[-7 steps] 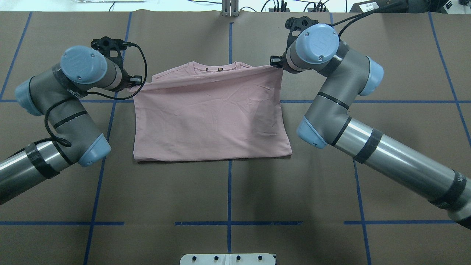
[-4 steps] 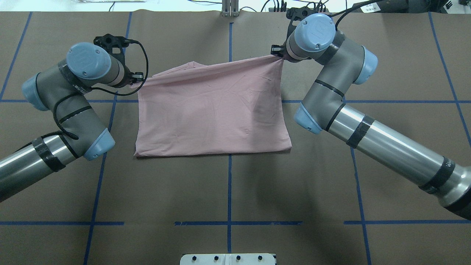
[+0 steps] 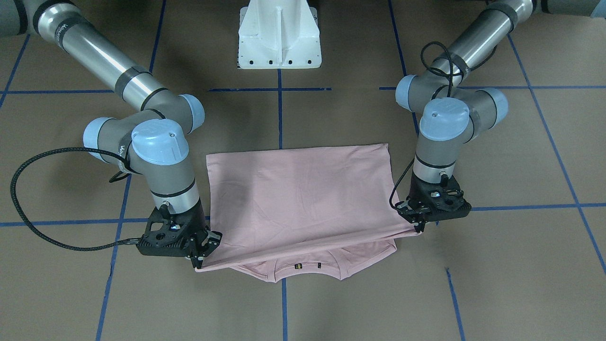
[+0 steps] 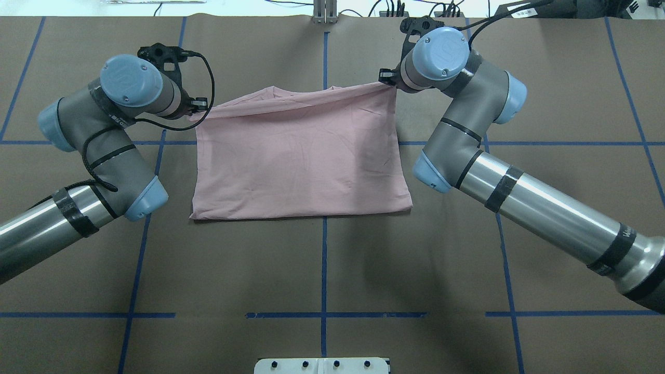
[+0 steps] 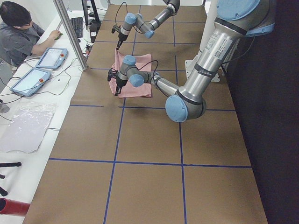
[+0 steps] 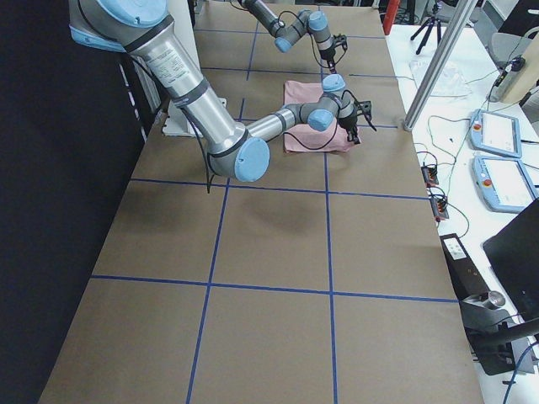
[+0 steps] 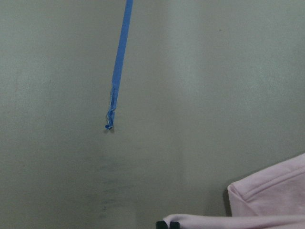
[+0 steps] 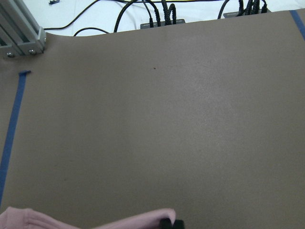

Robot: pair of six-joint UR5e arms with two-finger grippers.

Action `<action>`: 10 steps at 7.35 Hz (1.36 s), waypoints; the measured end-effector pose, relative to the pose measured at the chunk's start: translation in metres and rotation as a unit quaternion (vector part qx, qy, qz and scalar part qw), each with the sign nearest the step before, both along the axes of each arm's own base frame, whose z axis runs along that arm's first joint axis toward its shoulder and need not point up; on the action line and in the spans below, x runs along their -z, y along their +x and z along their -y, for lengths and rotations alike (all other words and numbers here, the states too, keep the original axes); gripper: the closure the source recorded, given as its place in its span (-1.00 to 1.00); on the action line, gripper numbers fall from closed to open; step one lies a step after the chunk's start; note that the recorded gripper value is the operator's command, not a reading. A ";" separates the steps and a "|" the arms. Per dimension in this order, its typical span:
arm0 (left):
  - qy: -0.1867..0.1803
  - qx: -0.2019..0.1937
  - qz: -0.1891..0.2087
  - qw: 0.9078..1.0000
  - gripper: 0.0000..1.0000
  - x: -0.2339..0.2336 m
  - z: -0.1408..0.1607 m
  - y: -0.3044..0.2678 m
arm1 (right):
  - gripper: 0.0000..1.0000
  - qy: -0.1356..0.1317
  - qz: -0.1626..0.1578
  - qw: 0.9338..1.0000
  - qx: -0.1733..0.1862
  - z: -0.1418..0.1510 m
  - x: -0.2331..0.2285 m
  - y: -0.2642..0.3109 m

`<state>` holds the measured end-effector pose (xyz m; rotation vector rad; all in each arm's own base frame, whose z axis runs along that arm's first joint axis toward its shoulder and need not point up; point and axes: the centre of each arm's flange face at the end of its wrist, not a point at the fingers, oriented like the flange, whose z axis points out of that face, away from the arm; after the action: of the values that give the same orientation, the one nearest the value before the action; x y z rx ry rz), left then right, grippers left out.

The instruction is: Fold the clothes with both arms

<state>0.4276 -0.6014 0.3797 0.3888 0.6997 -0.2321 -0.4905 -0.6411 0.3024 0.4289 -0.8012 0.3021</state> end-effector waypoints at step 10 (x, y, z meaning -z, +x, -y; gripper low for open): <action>-0.004 -0.020 -0.073 0.997 -1.00 0.044 0.004 -0.026 | -1.00 -0.097 0.059 0.990 0.085 -0.085 -0.006 0.032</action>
<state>0.4012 -0.6051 0.3357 0.3526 0.8490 -0.2274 -0.4581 -0.5557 0.3084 0.1593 -0.9095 0.2447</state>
